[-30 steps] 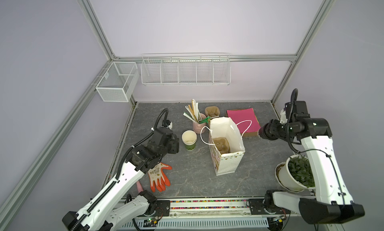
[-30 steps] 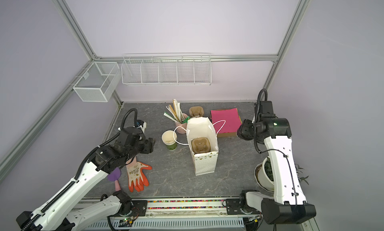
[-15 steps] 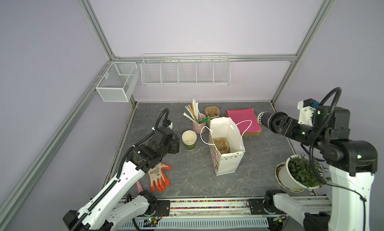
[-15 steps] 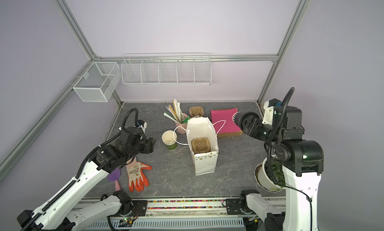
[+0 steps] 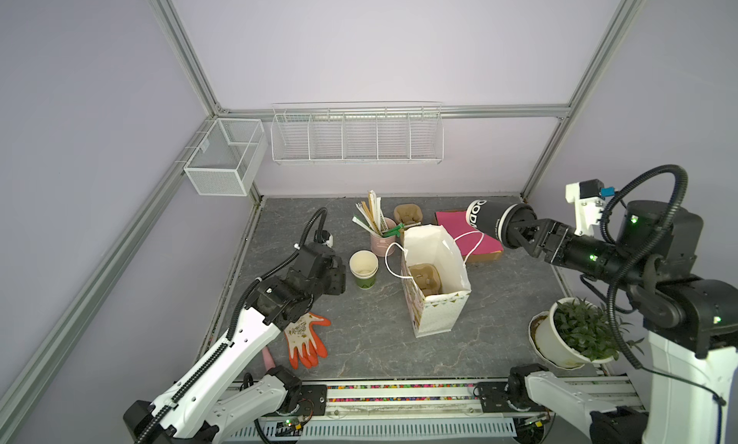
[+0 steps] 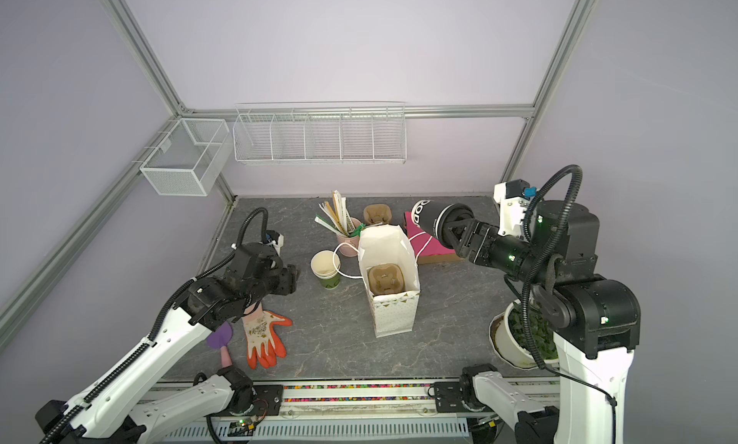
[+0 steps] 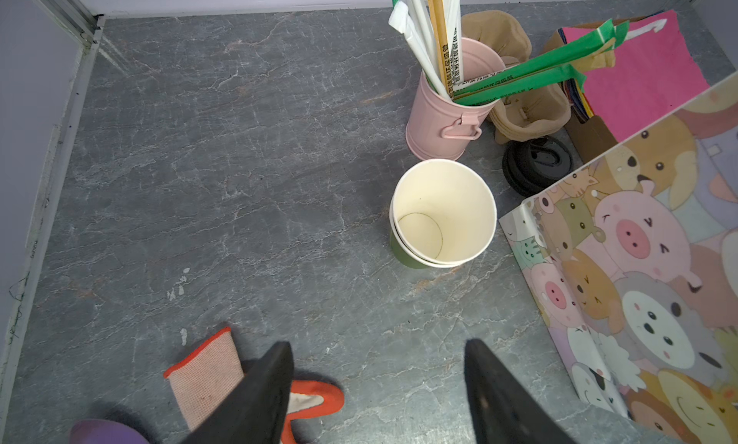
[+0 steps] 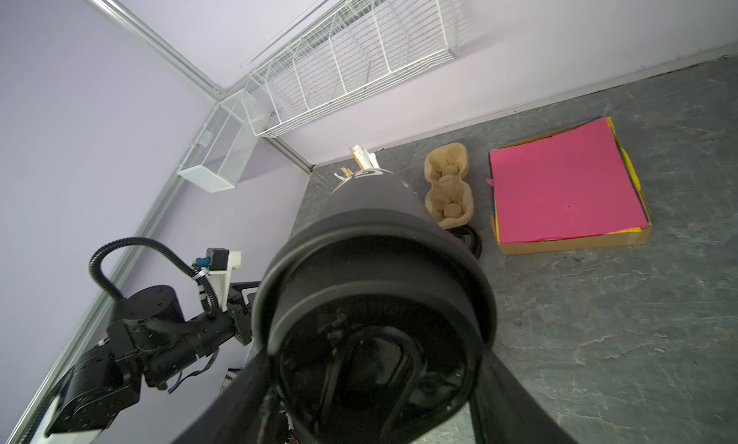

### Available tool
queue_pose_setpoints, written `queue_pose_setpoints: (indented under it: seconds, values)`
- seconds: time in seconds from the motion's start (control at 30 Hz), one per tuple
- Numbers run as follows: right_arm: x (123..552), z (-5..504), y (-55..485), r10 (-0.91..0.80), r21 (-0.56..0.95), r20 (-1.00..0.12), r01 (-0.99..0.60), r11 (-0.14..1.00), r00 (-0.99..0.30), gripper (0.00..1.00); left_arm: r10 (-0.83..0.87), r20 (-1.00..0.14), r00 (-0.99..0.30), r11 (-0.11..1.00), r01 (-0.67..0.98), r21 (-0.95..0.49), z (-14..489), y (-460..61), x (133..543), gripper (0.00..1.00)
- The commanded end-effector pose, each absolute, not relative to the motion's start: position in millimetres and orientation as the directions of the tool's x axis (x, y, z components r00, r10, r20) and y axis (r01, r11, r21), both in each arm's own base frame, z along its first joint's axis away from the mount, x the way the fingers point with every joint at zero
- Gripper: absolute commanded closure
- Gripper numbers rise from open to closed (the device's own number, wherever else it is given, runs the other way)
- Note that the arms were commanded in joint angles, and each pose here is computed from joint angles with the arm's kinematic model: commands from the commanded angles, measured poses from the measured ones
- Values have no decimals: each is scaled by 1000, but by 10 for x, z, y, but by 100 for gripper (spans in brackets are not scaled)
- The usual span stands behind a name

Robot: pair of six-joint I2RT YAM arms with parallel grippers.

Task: Pack a coffee takeout order
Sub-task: Place the coffee cup in the cup tray.

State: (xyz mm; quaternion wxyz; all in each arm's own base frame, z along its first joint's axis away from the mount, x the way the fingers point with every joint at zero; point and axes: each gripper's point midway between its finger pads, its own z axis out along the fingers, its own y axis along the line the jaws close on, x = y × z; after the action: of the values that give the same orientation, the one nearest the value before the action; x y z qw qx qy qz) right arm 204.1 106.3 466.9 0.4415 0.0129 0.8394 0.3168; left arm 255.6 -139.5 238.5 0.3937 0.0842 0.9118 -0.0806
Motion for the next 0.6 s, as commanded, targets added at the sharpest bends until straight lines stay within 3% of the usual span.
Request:
queue_pose_setpoints:
  seconds: [0.0, 0.37, 0.57]
  values:
    - [2093, 4689, 1228, 256, 530, -736, -298, 794, -626, 32, 101, -717, -690, 975, 211, -66, 2329, -1368, 2557, 31]
    - [2201, 4283, 1703, 6, 320, -724, -329, 889, -689, 31, 105, -714, -692, 978, 202, -52, 2309, -1345, 2568, 31]
    - [2199, 3963, 1884, -127, 198, -652, -330, 923, -747, 31, 104, -711, -695, 979, 199, -51, 2298, -1341, 2575, 31]
